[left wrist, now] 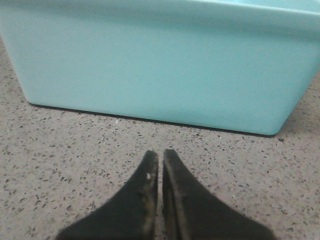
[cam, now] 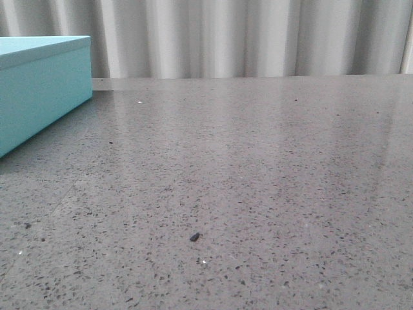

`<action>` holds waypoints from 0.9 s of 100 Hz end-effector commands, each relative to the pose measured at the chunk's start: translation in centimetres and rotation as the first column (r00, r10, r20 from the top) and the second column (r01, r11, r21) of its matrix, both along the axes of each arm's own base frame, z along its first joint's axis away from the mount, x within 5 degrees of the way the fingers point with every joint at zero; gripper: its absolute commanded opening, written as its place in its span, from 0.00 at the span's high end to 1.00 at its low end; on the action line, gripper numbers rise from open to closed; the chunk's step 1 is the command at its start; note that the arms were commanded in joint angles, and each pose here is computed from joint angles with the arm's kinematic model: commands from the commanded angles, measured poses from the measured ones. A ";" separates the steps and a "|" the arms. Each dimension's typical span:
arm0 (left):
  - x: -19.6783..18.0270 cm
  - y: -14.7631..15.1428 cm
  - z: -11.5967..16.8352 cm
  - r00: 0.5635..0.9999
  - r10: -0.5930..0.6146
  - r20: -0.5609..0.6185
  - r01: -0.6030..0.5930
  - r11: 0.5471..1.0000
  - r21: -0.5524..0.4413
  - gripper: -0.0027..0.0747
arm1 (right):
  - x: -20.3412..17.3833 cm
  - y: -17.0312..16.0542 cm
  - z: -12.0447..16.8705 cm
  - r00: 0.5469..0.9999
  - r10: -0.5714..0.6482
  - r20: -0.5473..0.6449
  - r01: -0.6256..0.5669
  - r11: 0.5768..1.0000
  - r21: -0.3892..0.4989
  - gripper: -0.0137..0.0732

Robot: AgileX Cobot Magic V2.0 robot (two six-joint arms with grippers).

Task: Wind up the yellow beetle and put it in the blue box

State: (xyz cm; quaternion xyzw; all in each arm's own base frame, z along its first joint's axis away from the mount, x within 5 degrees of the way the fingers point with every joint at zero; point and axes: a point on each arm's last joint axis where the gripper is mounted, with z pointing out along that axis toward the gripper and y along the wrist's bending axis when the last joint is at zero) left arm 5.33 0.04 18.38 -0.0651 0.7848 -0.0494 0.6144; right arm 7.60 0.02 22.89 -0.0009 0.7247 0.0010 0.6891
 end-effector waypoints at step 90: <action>0.0 -0.1 -0.5 0.999 -0.007 0.035 0.007 1.000 -0.021 0.99 | 0.1 0.1 1.6 0.995 0.012 0.103 -0.011 1.000 -0.018 0.91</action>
